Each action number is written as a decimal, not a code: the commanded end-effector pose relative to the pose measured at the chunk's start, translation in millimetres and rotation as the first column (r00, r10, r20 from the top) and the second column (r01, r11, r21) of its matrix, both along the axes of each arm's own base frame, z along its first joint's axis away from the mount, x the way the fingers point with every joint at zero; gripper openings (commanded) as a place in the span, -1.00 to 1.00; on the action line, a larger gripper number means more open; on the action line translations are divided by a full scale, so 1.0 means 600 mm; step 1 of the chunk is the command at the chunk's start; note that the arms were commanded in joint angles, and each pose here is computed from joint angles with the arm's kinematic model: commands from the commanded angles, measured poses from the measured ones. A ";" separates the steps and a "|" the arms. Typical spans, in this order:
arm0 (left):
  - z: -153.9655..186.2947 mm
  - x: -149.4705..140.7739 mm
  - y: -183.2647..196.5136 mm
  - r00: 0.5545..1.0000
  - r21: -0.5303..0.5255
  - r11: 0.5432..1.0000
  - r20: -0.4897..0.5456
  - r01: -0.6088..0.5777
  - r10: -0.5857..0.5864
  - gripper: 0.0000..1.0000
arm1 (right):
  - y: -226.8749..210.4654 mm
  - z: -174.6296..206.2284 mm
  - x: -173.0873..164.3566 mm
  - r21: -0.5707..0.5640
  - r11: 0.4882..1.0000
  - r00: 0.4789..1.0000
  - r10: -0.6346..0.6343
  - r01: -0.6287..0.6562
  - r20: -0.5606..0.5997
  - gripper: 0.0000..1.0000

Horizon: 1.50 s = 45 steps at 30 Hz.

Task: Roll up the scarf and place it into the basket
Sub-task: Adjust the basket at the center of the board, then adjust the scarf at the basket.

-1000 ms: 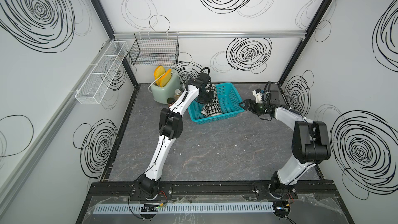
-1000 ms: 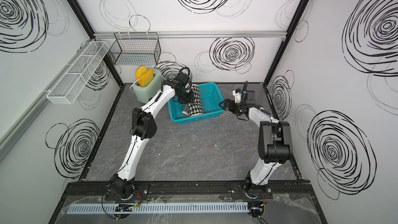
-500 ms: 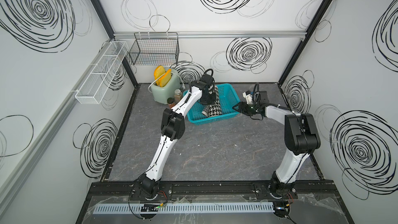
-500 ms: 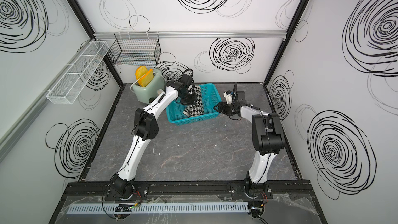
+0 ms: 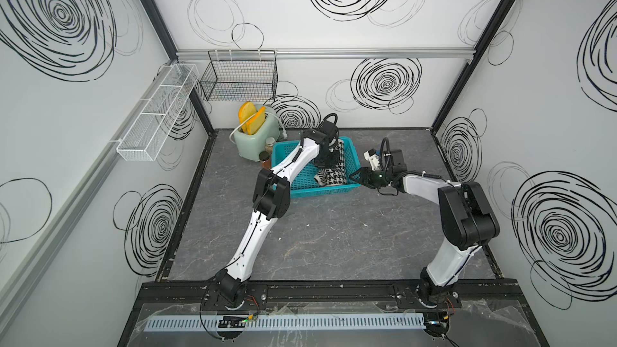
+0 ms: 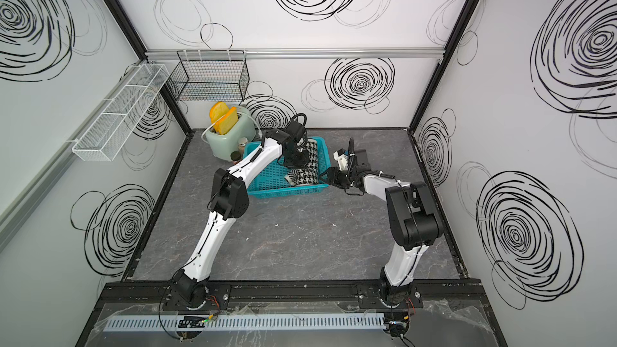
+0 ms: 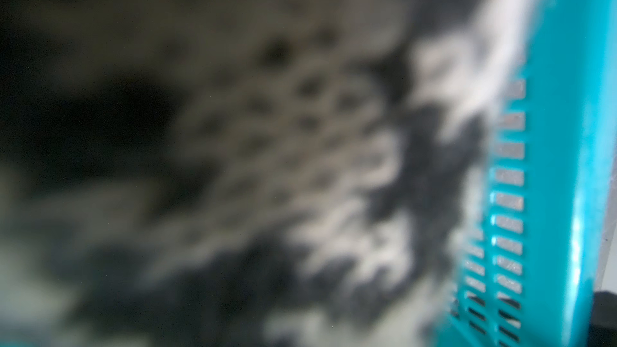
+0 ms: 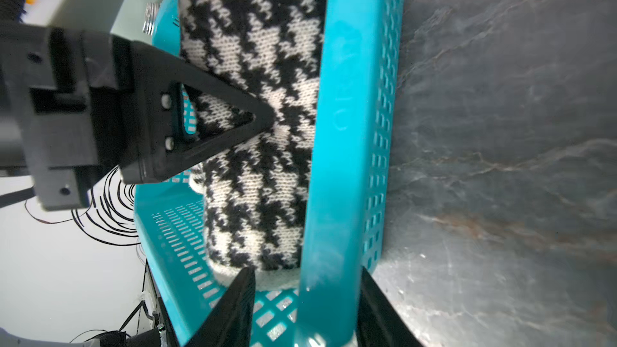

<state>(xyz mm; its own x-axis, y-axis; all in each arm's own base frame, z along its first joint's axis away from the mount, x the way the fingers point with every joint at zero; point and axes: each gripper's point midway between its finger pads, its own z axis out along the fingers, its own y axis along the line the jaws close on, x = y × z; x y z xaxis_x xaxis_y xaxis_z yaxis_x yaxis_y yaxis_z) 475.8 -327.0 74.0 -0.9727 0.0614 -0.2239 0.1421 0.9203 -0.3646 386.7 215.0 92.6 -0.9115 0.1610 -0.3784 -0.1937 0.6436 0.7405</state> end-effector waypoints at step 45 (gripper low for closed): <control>0.203 -0.064 -0.153 0.984 -0.523 0.837 0.150 0.158 -0.091 0.21 | -0.097 0.054 -0.002 -0.020 0.979 0.975 -0.201 0.204 0.089 -0.10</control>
<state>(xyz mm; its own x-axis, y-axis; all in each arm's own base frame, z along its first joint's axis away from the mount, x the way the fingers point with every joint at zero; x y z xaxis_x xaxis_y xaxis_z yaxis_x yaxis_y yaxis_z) 438.6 -383.7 203.5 -0.9173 0.0249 -0.3975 0.3160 0.6531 -0.6882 382.7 154.4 114.0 -0.8345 0.3241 -0.4456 -0.0962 0.7106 0.6970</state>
